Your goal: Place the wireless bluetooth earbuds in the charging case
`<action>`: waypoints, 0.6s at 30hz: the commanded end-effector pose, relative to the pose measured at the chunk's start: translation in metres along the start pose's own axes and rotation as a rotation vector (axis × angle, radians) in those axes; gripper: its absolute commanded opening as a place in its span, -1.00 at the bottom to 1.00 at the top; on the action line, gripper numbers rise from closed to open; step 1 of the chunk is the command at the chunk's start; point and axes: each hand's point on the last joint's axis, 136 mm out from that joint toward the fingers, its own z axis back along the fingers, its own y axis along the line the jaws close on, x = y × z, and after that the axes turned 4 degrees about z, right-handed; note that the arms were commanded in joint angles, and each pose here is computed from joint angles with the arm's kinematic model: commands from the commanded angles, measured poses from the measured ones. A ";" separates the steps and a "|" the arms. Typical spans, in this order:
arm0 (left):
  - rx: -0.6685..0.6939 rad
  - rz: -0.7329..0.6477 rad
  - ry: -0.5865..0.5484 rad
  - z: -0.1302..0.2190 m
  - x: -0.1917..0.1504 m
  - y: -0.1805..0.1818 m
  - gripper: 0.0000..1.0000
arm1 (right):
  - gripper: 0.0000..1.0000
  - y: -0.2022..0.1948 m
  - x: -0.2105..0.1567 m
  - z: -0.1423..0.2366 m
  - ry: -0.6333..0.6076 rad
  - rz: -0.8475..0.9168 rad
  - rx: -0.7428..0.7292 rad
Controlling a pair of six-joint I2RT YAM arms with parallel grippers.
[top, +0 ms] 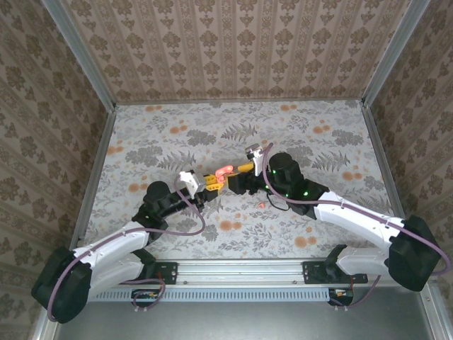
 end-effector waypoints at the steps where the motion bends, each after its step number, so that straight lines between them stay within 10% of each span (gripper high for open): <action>1: -0.006 -0.018 -0.037 0.000 0.015 -0.002 -0.91 | 0.40 0.001 0.015 0.015 -0.055 0.001 -0.007; 18: 0.005 -0.040 0.097 0.003 -0.028 -0.004 -0.92 | 0.33 -0.037 -0.044 0.041 0.357 -0.160 -0.175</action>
